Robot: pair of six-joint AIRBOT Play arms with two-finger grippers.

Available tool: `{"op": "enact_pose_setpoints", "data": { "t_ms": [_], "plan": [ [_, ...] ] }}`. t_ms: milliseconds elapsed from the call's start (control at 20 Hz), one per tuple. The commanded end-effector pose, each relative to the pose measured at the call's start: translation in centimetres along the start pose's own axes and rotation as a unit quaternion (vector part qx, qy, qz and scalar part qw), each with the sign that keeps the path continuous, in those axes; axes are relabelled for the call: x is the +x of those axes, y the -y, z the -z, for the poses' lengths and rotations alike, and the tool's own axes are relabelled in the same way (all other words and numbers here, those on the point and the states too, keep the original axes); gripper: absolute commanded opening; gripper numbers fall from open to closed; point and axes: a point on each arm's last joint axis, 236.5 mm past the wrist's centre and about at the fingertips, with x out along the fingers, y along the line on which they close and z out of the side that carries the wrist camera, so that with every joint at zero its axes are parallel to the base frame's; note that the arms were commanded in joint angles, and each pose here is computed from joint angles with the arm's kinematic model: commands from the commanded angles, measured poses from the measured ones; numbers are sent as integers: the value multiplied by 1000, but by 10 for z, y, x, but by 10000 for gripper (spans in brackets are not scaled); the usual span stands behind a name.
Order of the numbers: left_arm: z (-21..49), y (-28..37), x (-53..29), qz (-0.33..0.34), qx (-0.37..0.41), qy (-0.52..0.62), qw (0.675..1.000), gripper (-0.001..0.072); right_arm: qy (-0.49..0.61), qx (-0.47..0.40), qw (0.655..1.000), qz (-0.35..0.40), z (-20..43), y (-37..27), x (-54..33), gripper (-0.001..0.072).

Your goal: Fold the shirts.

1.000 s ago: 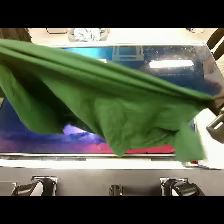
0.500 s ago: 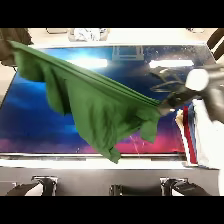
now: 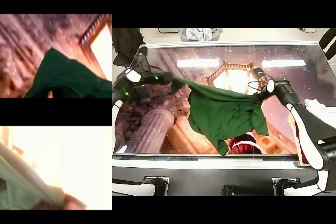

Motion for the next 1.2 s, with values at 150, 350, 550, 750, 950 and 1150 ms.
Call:
{"op": "enact_pose_setpoints", "data": {
  "t_ms": [150,350,550,750,950,1150],
  "plan": [
    [122,-13,-46,38,-35,-278,959,333,-10,-44,998,-33,14,59,-97,495],
    [236,40,-52,156,-124,-340,919,594,-166,14,981,-99,119,87,-123,497],
    [299,79,-30,178,-169,-332,911,501,-210,35,968,-130,150,83,-128,499],
    [300,94,-8,158,-154,-301,928,500,-204,39,967,-146,148,75,-126,499],
    [285,84,9,129,-167,-258,943,370,-204,35,966,-155,150,71,-123,649],
    [283,83,9,127,-170,-255,943,25,-180,56,952,-243,158,27,-99,702]
  ]
}}
